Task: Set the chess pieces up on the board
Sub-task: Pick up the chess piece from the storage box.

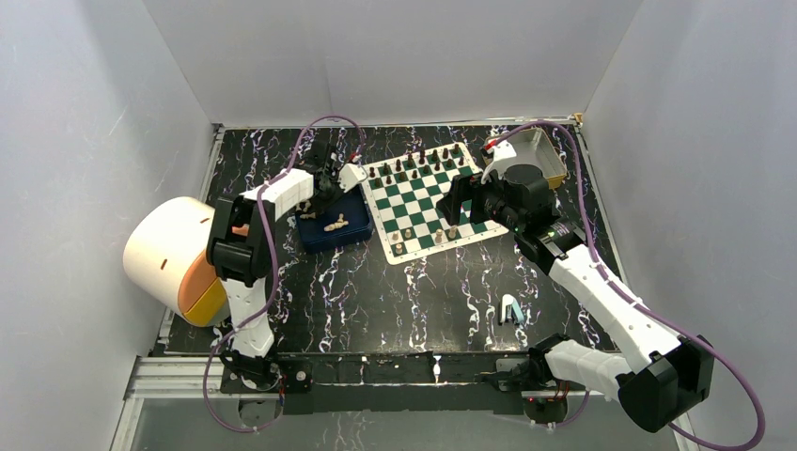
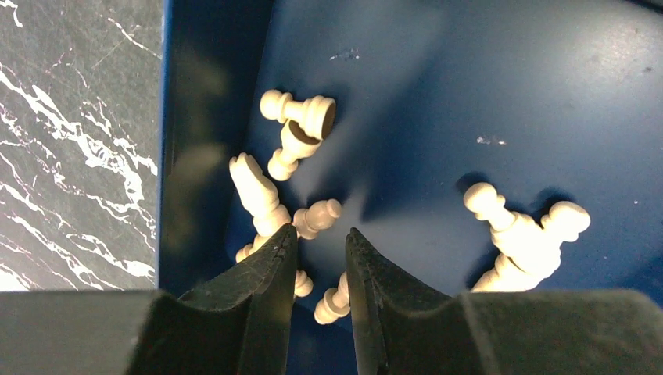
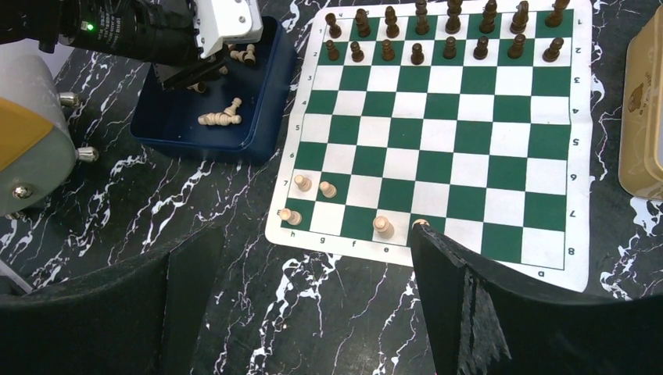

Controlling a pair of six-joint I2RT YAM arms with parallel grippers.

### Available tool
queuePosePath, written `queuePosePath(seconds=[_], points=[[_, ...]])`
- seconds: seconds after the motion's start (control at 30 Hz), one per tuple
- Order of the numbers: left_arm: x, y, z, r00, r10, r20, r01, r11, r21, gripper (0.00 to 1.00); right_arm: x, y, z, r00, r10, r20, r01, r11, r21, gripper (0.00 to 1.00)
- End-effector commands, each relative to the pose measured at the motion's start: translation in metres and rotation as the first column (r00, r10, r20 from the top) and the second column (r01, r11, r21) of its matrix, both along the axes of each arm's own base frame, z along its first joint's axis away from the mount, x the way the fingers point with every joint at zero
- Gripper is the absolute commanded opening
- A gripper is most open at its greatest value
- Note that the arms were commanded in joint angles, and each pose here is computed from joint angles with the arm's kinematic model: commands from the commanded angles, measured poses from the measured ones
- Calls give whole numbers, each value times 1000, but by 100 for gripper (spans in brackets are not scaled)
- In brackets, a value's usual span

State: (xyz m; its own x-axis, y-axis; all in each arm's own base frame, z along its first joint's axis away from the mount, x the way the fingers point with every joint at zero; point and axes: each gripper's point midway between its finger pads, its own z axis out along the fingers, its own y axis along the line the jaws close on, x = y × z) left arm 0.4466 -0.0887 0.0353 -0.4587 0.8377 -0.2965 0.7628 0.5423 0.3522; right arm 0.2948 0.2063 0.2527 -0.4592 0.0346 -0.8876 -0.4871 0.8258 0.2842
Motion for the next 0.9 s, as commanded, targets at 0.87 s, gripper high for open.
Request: queuePosePath(seconds=[0.87], points=[[4,-23,1,995,-86,-58,81,993,-86,12,6,-5,27,996,-30,85,28,999,27,99]])
